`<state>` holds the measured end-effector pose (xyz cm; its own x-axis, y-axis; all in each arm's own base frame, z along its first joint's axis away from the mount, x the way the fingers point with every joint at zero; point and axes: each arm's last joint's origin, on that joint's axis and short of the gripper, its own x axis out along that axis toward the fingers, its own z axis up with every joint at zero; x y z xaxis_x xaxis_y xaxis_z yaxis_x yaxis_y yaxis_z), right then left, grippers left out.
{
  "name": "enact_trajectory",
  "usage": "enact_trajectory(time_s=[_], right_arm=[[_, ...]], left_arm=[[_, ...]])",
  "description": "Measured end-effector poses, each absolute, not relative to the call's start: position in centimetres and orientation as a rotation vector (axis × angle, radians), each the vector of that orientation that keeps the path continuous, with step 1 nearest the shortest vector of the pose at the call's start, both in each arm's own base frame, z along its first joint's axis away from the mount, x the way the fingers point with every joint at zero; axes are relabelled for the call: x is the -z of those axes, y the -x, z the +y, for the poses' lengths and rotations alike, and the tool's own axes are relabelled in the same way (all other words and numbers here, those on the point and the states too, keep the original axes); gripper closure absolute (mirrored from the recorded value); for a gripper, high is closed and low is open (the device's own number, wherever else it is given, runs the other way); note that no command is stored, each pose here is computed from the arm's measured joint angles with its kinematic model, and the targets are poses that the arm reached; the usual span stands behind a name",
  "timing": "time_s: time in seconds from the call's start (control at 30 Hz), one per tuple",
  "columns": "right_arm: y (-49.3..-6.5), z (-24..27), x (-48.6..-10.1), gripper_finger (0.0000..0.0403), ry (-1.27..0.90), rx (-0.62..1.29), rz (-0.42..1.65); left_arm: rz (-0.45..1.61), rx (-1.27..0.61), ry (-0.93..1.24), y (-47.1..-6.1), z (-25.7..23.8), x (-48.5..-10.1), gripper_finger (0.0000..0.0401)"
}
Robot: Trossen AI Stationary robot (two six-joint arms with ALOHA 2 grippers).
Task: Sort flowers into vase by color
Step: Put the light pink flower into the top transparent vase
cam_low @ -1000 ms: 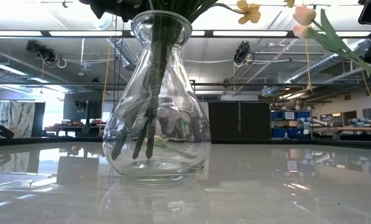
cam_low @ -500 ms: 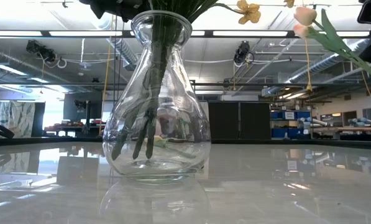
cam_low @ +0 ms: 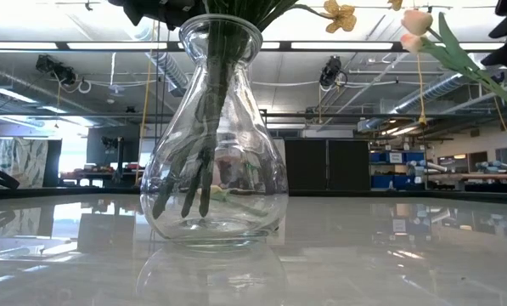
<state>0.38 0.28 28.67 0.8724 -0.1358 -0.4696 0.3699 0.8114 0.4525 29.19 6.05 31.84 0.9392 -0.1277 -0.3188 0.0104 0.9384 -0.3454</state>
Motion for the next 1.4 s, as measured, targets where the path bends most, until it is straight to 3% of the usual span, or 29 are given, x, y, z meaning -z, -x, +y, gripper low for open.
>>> enact_trajectory(time_s=[0.33, 0.63, 0.77, 1.4], right_arm=[[0.4, 0.0, -30.5, 0.0164, -0.494, 0.430, 0.296], [-0.1, -0.4, -32.8, 0.0164, -0.319, 0.436, 0.077], [-0.1, -0.4, -33.1, 0.0164, -0.234, 0.450, 0.059], [-0.2, -0.3, -33.4, 0.0164, -0.248, 0.386, 0.029]], left_arm=[[0.345, 0.072, 0.348, -29.2, 6.0, -31.8, 0.0241], [0.345, 0.072, 0.348, -29.2, 6.0, -31.8, 0.0241], [0.345, 0.072, 0.348, -29.2, 6.0, -31.8, 0.0241], [0.345, 0.072, 0.348, -29.2, 6.1, -31.8, 0.0241]])
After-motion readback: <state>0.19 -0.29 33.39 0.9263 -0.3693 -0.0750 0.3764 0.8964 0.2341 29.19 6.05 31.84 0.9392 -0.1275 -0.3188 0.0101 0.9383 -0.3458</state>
